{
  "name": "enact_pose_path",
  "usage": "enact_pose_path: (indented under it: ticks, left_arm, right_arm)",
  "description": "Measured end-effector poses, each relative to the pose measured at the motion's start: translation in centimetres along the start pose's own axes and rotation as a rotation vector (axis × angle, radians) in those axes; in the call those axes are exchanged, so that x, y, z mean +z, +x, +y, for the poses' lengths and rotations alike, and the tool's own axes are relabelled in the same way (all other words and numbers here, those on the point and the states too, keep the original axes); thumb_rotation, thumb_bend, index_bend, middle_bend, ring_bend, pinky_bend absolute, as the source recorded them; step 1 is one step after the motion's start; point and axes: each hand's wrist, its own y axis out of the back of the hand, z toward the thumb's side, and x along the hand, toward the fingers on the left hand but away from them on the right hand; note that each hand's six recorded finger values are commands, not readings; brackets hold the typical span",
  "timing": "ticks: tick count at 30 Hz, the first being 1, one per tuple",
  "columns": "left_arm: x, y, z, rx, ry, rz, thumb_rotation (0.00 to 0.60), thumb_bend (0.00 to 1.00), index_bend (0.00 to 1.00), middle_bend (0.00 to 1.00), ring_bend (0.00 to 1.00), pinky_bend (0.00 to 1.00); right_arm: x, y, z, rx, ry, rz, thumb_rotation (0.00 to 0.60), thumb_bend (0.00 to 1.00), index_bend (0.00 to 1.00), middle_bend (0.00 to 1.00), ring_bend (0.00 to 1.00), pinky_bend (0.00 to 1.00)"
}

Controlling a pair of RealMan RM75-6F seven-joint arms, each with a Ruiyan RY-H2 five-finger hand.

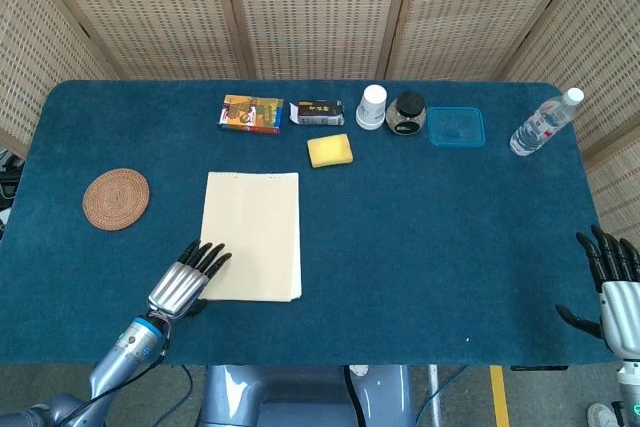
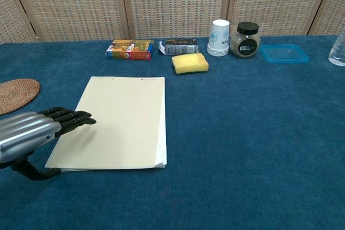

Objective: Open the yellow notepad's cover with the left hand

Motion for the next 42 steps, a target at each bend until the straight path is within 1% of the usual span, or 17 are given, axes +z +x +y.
enact_pose_path:
  ticks: [26,28,35,39,42]
  left_arm:
    - [-0.3,0.5,-0.1,-0.010,-0.015,0.010,0.600,0.34,0.00,0.00,0.00,0.00]
    - [-0.2,0.5,-0.1,-0.010,-0.014,0.009,0.600,0.36,0.00,0.00,0.00,0.00]
    - [-0.3,0.9,0.0,-0.002,-0.016,0.012,0.600,0.47,0.00,0.00,0.00,0.00]
    - [-0.3,1.1,0.3,0.008,-0.018,0.012,0.600,0.49,0.00,0.00,0.00,0.00]
    - [-0.3,1.2,0.5,0.013,-0.020,0.011,0.600,0.49,0.00,0.00,0.00,0.00]
  right_arm:
    - [0.0,0.0,-0.1,0.002,0.002,-0.001,0.600,0.00,0.00,0.00,0.00,0.00]
    - [0.0,0.0,-0.1,0.002,0.001,-0.001,0.600,0.00,0.00,0.00,0.00,0.00]
    - [0.0,0.0,0.0,0.002,-0.001,-0.001,0.600,0.00,0.00,0.00,0.00,0.00]
    - [0.0,0.0,-0.1,0.004,-0.001,-0.001,0.600,0.00,0.00,0.00,0.00,0.00]
    - [0.0,0.0,-0.1,0.004,0.000,-0.001,0.600,0.00,0.00,0.00,0.00,0.00]
